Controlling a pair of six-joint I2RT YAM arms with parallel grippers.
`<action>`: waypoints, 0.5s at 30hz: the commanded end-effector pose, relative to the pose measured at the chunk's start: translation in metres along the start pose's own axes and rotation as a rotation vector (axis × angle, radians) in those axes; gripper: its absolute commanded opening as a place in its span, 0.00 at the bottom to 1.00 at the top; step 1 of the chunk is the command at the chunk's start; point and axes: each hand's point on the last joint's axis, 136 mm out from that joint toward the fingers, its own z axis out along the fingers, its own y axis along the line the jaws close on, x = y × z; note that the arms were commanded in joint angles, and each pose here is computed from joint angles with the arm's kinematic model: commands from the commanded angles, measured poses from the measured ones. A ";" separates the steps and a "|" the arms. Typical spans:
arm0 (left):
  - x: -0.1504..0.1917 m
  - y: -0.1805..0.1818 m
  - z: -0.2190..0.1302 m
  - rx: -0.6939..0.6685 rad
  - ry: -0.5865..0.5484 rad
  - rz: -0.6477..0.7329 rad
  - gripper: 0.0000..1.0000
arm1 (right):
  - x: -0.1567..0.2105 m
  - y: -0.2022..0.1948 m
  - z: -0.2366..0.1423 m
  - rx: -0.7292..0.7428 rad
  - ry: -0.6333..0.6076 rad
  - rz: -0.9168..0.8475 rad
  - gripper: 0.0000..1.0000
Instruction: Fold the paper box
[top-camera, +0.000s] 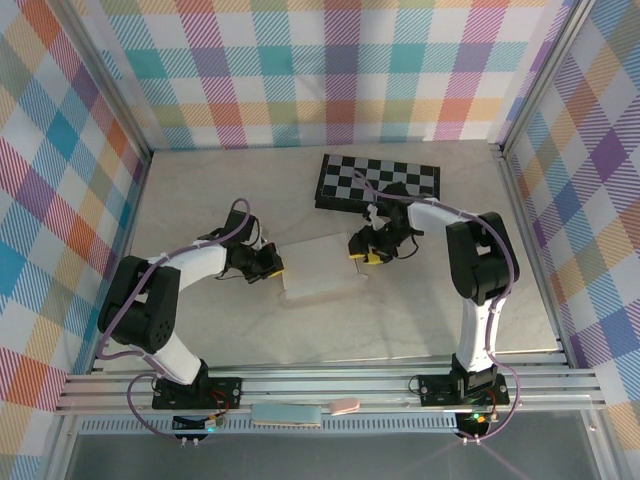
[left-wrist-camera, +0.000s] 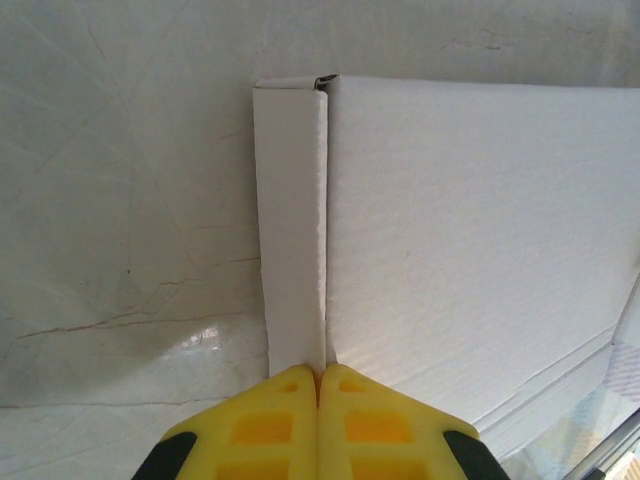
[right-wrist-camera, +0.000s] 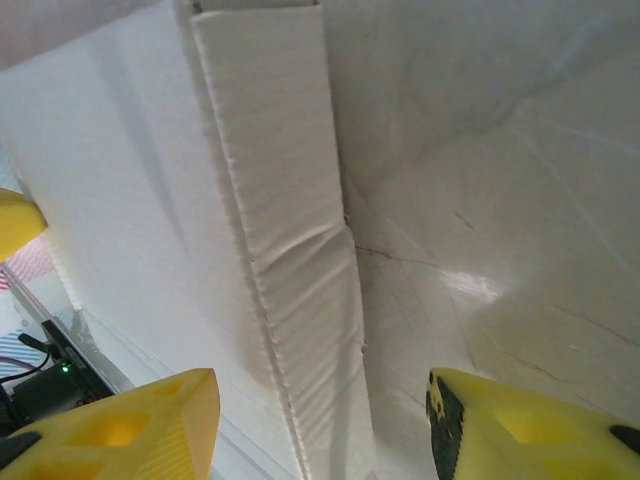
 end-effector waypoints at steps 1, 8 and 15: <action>0.039 0.047 0.004 -0.144 0.122 -0.075 0.00 | -0.004 0.019 -0.011 -0.091 -0.028 -0.065 0.57; 0.043 0.057 0.005 -0.138 0.128 -0.107 0.00 | 0.010 0.035 0.012 -0.298 0.069 -0.037 0.60; 0.043 0.060 0.007 -0.129 0.128 -0.125 0.00 | 0.017 0.049 0.021 -0.357 0.083 -0.042 0.58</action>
